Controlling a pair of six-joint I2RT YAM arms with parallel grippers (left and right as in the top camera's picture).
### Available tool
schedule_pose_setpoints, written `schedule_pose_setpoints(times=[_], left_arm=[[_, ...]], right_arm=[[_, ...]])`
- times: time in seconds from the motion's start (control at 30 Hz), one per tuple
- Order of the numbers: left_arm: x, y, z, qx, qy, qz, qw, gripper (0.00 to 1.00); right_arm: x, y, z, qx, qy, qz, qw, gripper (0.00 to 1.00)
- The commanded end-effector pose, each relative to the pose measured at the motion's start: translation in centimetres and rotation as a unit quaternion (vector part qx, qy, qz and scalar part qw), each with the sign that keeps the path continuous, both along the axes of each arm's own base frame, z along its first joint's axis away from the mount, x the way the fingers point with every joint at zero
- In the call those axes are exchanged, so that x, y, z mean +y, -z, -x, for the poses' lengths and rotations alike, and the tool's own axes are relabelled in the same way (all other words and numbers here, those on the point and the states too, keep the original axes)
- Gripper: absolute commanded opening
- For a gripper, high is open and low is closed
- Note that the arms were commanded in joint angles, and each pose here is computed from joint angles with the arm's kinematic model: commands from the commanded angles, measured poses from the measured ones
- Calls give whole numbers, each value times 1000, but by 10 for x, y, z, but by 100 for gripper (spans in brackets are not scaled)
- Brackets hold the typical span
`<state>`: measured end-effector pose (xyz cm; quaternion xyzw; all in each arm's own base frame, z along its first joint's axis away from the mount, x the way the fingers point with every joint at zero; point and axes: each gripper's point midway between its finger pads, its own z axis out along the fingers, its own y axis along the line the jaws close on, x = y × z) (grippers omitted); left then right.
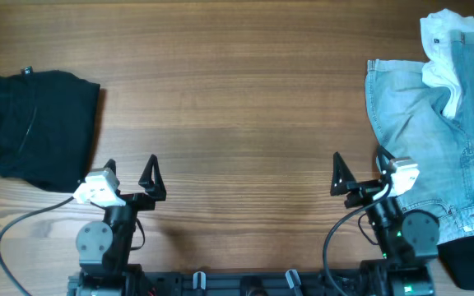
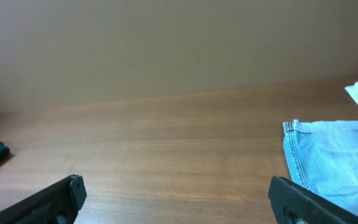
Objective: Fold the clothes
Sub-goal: 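Reach the right gripper to the denim waistband and grasp it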
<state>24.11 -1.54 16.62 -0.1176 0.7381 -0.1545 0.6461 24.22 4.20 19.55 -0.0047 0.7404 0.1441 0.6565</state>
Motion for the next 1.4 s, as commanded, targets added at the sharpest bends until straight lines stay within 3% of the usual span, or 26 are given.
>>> schedule_pose_setpoints(times=[0.0, 0.1, 0.23, 0.4, 0.5, 0.63, 0.73, 0.8, 0.83, 0.87, 0.93, 0.97, 1.0, 1.13, 1.2, 1.27, 1.37], left_arm=[[-4, -32, 4, 14, 14, 1, 1000, 100], [-4, -40, -3, 66, 14, 0, 998, 100], [-5, -36, -18, 164, 13, -1, 986, 100], [-5, -30, -32, 249, 13, -2, 968, 100], [-5, -17, -35, 275, 13, -2, 961, 100], [-5, -9, -37, 290, 13, -1, 957, 100], [-5, -8, -38, 292, 13, -1, 956, 100], [-5, -8, -37, 292, 13, -1, 956, 100], [-5, -8, -37, 292, 12, 0, 956, 100], [-5, -8, -37, 293, 12, 0, 956, 100], [-5, -7, -37, 293, 12, 0, 956, 100], [-5, -7, -37, 293, 12, 0, 956, 100], [-5, -7, -37, 293, 12, 0, 956, 100], [-5, -7, -37, 293, 12, 0, 956, 100], [-5, -7, -37, 293, 12, 0, 956, 100], [-5, -7, -37, 293, 12, 0, 956, 100], [-5, -7, -37, 293, 12, 0, 956, 100]], right_arm=[[-11, -27, -6, 33, 34, -1, 999, 100], [-10, -33, -18, 113, 33, 9, 993, 100], [-13, -15, -37, 238, 16, 99, 966, 100], [-17, 8, -62, 309, 16, 130, 942, 100], [-70, 47, -61, 389, 172, 153, 892, 97], [-85, 126, -57, 508, 195, 197, 815, 93], [-111, 166, -47, 556, 269, 234, 751, 93], [-112, 192, -43, 582, 266, 245, 728, 93], [-114, 201, -39, 595, 264, 249, 717, 86], [-116, 209, -34, 606, 270, 245, 707, 73], [-122, 213, -29, 615, 285, 232, 698, 37], [-125, 211, -27, 615, 298, 220, 696, 15], [-128, 209, -26, 614, 303, 213, 697, 7], [-131, 181, -37, 585, 313, 196, 722, 4], [-113, 147, -65, 547, 259, 169, 778, 4], [-80, 89, -98, 480, 161, 134, 852, 4], [-23, 2, -114, 375, 22, 62, 925, 4]])
